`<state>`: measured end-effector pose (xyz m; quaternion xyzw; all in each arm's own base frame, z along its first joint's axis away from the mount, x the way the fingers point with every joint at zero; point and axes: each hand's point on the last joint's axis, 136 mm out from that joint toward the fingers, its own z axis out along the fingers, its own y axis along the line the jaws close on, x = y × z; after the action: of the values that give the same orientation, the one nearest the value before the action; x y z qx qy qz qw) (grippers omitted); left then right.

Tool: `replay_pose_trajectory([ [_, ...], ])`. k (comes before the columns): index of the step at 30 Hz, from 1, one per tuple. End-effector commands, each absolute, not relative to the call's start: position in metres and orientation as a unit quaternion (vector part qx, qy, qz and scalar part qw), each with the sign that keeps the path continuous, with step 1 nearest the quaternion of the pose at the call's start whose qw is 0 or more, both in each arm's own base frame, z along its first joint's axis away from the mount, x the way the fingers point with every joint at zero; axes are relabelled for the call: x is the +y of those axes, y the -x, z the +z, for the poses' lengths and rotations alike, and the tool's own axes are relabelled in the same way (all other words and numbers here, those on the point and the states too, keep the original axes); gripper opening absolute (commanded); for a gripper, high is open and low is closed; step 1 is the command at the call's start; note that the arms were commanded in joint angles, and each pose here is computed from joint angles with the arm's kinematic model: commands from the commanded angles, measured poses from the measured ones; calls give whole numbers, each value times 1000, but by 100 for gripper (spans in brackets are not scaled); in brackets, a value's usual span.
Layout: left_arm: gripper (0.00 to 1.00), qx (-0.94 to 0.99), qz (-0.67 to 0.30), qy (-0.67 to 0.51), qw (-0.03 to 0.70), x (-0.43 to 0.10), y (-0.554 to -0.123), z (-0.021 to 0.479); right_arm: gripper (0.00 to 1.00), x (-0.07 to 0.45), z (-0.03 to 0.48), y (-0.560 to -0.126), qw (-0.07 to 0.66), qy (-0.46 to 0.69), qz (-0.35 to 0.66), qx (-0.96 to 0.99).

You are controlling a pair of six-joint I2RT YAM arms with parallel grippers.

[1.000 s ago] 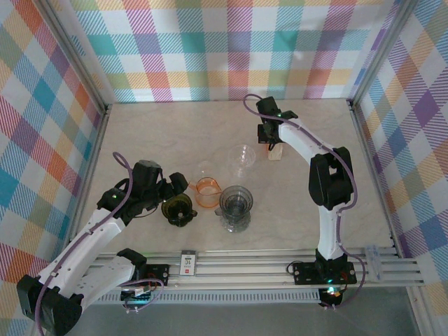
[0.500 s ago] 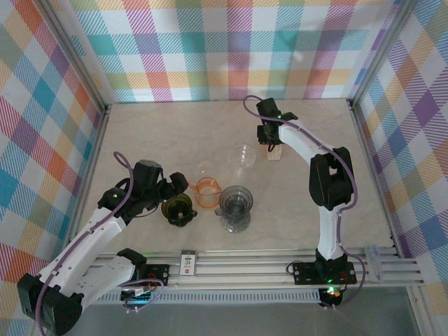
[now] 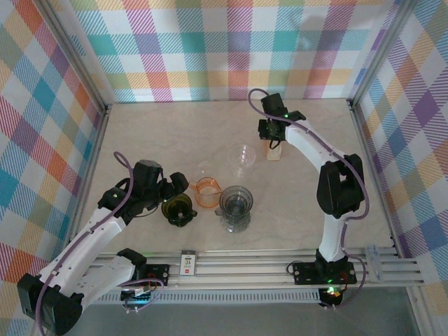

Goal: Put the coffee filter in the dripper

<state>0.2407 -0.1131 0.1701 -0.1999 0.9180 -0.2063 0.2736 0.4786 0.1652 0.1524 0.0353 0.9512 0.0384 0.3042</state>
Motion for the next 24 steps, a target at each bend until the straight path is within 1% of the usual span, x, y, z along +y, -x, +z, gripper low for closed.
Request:
replay_pose_trajectory([
  [1,100,915,-216,195,280,-116,-241,174,26,166,140,-481,285,-44,34,957],
  [7,100,915,-211,190,286,-115,-242,177,26,166,128,-486,276,-43,26,960],
  [24,100,917,-209,190,282,-116,-244,174,23,158,116,-499,272,-40,-14,961],
])
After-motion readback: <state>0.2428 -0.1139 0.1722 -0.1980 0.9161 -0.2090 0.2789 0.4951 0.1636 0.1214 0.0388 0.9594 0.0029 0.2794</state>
